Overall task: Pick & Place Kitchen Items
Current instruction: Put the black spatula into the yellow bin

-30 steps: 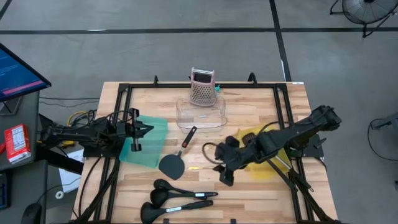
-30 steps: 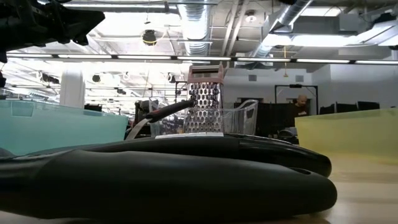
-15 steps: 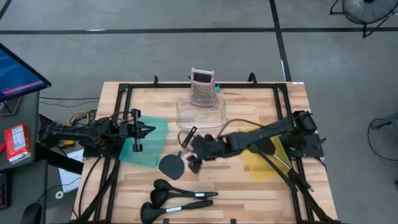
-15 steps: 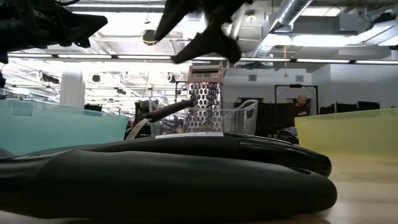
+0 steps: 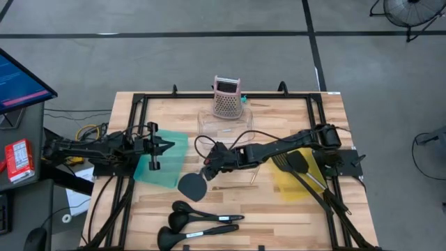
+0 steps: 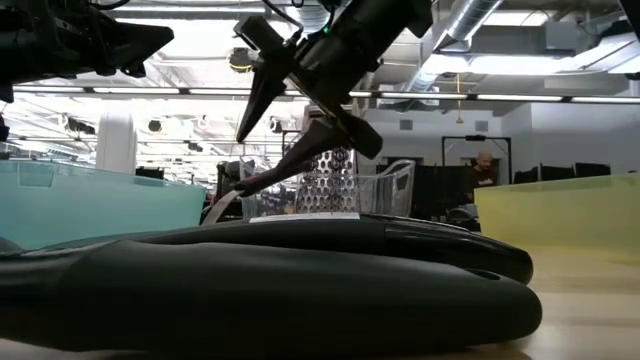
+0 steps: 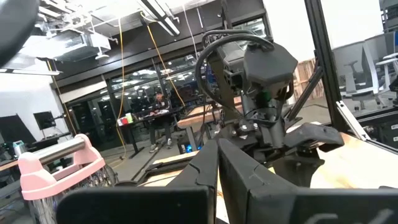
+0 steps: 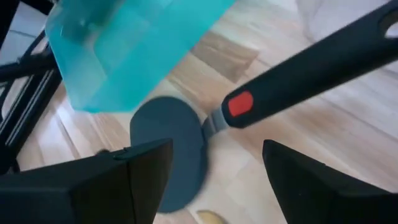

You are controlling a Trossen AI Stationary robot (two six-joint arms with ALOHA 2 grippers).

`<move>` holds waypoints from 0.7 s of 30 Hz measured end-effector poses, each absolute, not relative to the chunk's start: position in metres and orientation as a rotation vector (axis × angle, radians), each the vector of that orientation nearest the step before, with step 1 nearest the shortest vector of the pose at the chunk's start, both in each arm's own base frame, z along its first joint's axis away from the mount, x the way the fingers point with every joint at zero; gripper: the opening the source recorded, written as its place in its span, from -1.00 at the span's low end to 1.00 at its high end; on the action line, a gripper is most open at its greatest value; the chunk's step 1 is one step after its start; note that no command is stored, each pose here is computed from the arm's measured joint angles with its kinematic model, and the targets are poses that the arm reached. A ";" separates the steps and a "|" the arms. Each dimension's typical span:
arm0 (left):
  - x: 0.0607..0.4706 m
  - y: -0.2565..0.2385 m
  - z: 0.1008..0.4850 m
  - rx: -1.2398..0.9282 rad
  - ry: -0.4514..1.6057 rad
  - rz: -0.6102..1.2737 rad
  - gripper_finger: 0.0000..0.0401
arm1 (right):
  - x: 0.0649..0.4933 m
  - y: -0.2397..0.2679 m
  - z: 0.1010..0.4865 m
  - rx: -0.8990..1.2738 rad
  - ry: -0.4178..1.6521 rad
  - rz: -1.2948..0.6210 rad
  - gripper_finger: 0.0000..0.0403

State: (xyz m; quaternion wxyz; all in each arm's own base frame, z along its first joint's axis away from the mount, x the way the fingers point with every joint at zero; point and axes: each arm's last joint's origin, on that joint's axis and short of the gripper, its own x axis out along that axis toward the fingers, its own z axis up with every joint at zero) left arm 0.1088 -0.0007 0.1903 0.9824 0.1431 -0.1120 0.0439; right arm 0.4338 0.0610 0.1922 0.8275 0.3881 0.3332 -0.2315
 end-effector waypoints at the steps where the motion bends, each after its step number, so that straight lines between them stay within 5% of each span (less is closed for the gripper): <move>1: 0.109 -0.001 0.190 0.288 -0.225 0.089 -0.99 | 0.434 0.060 0.192 0.817 0.697 -0.505 0.24; 21: 0.109 -0.001 0.191 0.288 -0.230 0.089 -0.99 | 0.452 0.056 0.147 0.903 0.651 -0.569 0.24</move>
